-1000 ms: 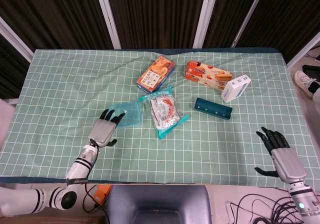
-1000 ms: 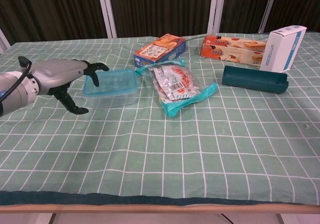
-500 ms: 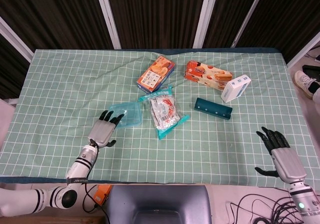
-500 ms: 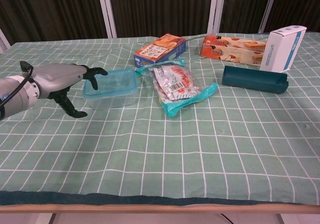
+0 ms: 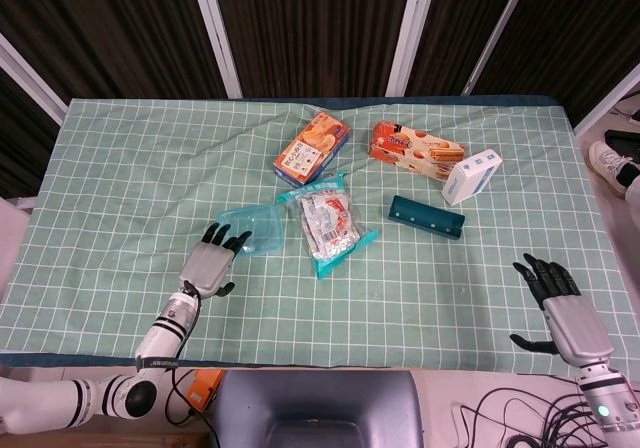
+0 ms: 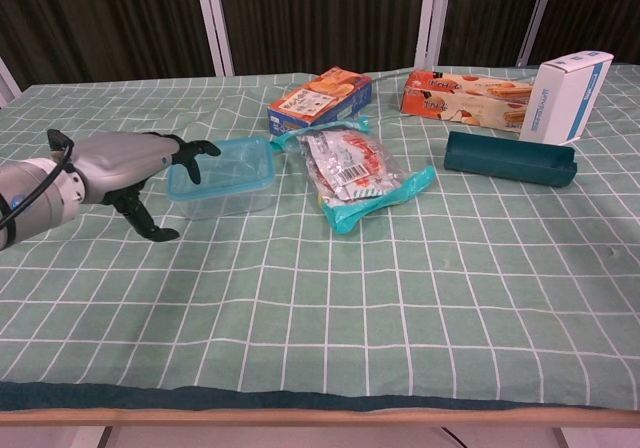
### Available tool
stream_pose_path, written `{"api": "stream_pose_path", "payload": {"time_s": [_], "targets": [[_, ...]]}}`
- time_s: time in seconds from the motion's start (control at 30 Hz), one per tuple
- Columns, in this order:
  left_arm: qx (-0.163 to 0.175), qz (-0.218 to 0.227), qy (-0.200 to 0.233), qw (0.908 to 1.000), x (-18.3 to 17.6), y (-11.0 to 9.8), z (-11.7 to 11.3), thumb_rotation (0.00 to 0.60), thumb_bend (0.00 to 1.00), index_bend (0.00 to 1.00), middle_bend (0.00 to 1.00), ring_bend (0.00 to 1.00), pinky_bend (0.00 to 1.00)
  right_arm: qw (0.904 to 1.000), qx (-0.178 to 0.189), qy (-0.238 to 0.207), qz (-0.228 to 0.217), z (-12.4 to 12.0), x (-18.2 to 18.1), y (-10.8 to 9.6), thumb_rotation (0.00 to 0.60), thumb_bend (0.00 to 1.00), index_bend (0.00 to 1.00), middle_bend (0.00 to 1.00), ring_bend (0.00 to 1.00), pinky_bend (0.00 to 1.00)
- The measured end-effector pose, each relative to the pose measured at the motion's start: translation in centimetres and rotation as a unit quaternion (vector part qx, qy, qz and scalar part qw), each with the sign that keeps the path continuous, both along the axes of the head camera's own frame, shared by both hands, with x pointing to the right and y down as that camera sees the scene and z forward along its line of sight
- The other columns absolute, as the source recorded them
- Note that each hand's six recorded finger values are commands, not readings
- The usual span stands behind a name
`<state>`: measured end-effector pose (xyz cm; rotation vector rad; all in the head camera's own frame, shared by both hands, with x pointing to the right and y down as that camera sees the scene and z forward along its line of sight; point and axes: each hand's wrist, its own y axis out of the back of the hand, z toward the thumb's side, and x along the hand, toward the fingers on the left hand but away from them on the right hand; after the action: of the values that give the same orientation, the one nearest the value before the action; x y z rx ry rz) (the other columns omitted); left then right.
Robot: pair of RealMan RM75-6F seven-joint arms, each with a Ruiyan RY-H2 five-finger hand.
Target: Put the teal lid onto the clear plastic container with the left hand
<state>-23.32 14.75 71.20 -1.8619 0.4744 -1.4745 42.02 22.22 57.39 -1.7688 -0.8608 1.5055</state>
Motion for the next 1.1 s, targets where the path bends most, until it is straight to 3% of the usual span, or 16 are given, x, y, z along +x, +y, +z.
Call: {"api": "stream_pose_path", "payload": {"time_s": [0.2,0.5,0.73,1.1], "targets": [[-0.002,0.0,0.0,1.0,0.0,0.0,0.2,0.6,0.22,0.0,0.26,0.0,0.0,1.0,-0.001,0.0,-0.001,0.0,0.0,0.0,0.6,0.16,0.0,0.0,0.0,0.0],[0.046,0.003,0.028,0.9985,0.8,-1.4,-1.4,0.6,0.23,0.0,0.23,0.0,0.0,1.0,0.0,-0.001,0.0,0.0,0.0,0.0,0.6,0.16,0.0,0.0,0.0,0.0],[0.055,-0.012,0.04,0.9976,0.8,-2.4,-1.8,0.6,0.27,0.0,0.23,0.0,0.0,1.0,0.0,-0.001,-0.001,0.0,-0.1,0.1,0.6,0.16,0.0,0.0,0.0,0.0],[0.017,-0.069,0.037,0.9968,0.5,-5.7,0.5,0.6,0.4,0.0,0.24,0.0,0.0,1.0,0.001,-0.002,0.003,-0.2,0.2,-0.1,0.6,0.16,0.0,0.0,0.0,0.0]]}}
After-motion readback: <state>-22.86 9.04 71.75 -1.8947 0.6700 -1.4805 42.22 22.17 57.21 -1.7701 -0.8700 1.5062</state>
